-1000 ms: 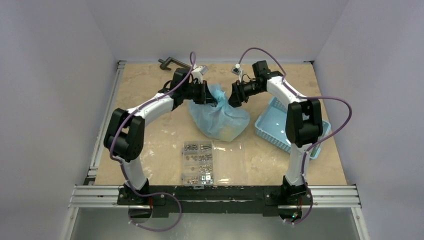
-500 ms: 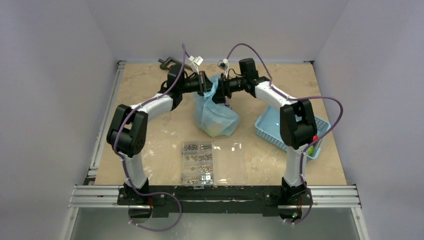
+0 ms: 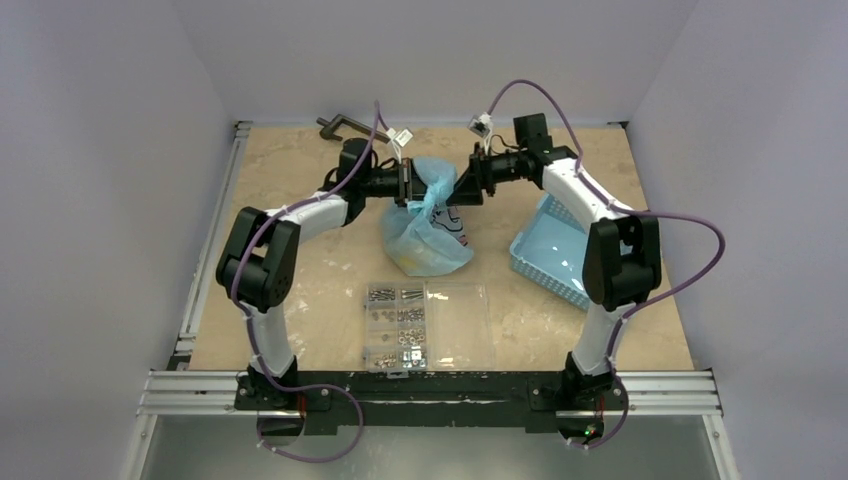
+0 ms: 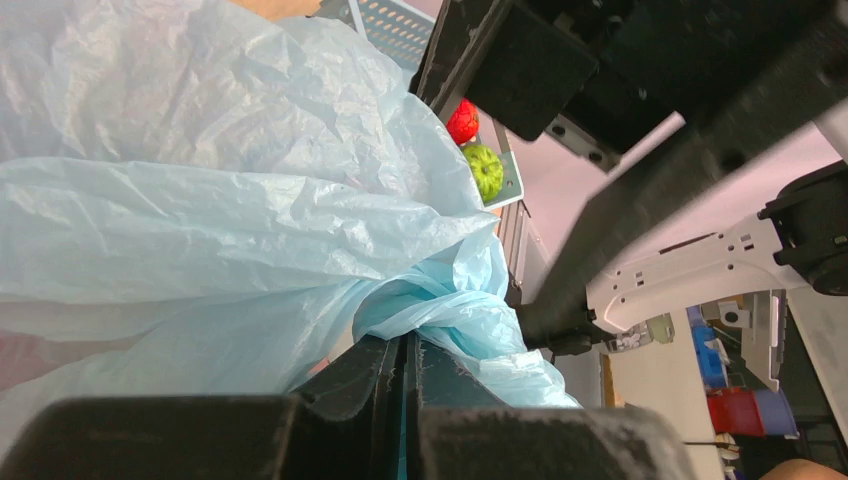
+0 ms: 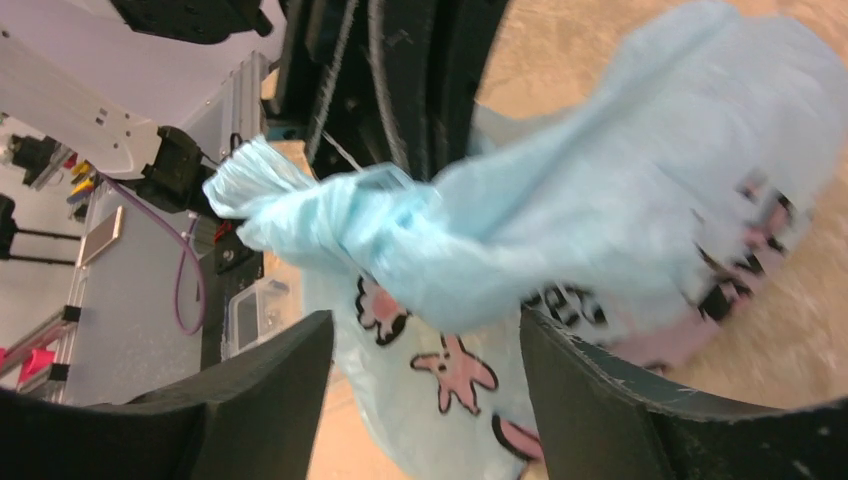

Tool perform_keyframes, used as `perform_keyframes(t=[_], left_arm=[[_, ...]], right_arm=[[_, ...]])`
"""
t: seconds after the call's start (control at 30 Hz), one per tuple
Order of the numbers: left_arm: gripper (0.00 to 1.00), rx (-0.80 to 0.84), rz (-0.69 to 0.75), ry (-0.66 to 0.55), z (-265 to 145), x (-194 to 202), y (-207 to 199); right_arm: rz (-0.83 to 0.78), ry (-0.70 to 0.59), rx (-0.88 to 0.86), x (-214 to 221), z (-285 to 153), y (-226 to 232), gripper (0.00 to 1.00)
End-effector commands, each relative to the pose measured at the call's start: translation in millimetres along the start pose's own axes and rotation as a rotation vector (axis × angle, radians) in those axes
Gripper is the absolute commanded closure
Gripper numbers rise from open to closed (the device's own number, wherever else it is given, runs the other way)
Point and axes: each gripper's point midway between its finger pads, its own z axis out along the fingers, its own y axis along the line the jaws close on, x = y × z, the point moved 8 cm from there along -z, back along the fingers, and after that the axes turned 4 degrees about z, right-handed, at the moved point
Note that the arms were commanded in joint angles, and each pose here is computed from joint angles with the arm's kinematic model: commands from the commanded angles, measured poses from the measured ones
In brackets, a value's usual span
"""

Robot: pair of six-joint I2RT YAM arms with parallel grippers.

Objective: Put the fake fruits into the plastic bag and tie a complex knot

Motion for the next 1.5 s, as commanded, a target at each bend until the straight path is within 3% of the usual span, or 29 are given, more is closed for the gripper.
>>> perform_keyframes(t=[0.0,0.17,0.27,0.47,0.53,0.57,0.63,0.73,0.83,1.07,1.33,1.4,1.47], left_arm=[[1.00,0.032,0.002,0.030,0,7,1],[1.00,0.041,-0.003,0.037,-1,8,-2],[1.00,0.042,-0.009,0.044,0,10,-3],[1.00,0.058,-0.003,0.024,1,4,-6],[1.00,0.058,0.014,0.029,2,4,-6],[1.00,0.054,0.020,0.036,2,6,-6],[1.00,0.046,0.017,0.052,3,9,-6],[1.00,0.042,0.012,0.063,4,13,-4],[1.00,0.036,0.010,0.074,3,17,-2],[1.00,0.023,0.017,0.117,9,25,3],[1.00,0.042,0.008,0.103,21,15,5],[1.00,0.049,0.006,0.085,20,10,4],[1.00,0.054,0.008,0.076,18,8,3]], right_arm=[[0.004,0.037,0.006,9,-23,7,0.39],[0.036,0.031,0.015,14,-17,3,0.68],[0.017,-0.001,0.000,5,-7,5,0.77],[-0.003,0.030,-0.027,8,10,9,0.65],[0.005,0.042,-0.026,13,10,8,0.54],[0.005,0.038,-0.027,13,11,8,0.54],[-0.002,0.004,-0.027,5,14,7,0.64],[-0.027,-0.059,-0.014,-14,15,8,0.88],[-0.047,-0.084,-0.010,-26,14,11,1.00],[-0.051,-0.155,-0.016,-38,16,16,1.00],[-0.032,-0.114,-0.062,-19,15,28,0.99],[-0.020,-0.083,-0.048,-12,6,27,0.78],[-0.001,-0.079,-0.021,-10,-8,24,0.65]])
